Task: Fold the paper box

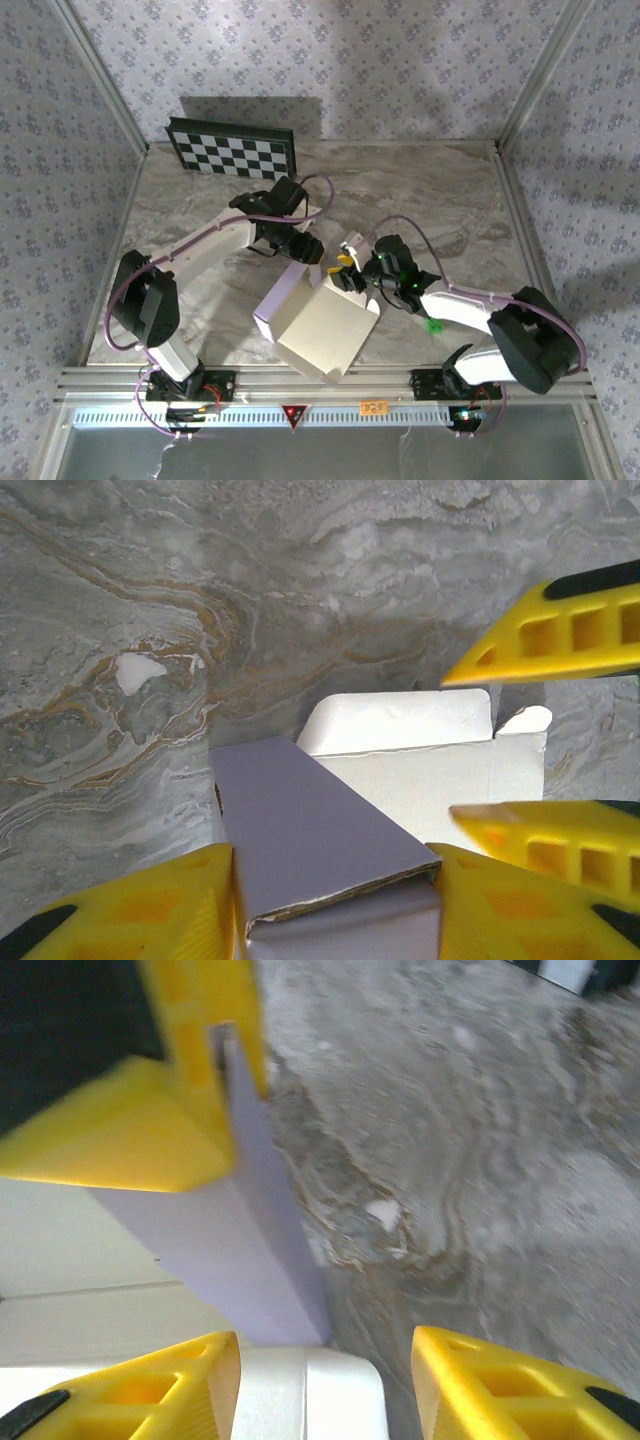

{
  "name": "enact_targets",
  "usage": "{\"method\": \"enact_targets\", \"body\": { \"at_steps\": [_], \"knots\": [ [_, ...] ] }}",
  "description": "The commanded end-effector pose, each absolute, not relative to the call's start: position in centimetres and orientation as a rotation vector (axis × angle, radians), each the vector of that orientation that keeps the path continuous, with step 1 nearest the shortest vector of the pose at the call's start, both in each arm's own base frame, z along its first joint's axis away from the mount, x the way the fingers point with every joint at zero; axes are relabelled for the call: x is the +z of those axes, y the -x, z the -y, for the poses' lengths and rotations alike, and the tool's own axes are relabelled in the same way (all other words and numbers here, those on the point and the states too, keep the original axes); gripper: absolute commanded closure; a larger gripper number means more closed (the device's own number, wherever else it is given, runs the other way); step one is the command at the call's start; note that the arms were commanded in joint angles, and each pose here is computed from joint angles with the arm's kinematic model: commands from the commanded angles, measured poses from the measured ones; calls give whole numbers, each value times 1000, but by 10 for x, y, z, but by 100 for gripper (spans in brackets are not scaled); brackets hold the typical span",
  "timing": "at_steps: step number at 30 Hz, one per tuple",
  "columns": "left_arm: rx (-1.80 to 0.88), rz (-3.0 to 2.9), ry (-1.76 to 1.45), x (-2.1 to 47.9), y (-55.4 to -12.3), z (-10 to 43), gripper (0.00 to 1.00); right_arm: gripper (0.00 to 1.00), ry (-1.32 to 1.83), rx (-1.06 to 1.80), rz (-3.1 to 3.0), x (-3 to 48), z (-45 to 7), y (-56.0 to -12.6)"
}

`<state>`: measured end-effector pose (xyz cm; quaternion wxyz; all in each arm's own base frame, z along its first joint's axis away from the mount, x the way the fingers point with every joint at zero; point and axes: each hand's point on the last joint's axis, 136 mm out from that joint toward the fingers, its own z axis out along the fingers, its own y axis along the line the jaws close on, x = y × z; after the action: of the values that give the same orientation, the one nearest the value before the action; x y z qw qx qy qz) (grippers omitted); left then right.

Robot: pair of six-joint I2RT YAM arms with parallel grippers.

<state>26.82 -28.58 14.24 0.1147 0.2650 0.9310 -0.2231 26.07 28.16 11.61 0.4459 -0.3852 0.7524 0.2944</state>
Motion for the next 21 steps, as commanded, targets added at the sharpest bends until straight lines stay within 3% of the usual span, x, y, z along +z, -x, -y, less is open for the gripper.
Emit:
{"method": "enact_targets", "body": {
  "at_steps": [1,11,21],
  "knots": [
    [-701,-2722,-854,147,-263,292,53,49,1077,758,-1692,122,-298,-255],
    [-711,-2735,-847,143,-264,294,53,50,1120,857,-1629,112,-322,-256],
    [-730,-2733,-855,145,-263,297,53,62,1105,863,-1641,102,-329,-269]
  ]
}}
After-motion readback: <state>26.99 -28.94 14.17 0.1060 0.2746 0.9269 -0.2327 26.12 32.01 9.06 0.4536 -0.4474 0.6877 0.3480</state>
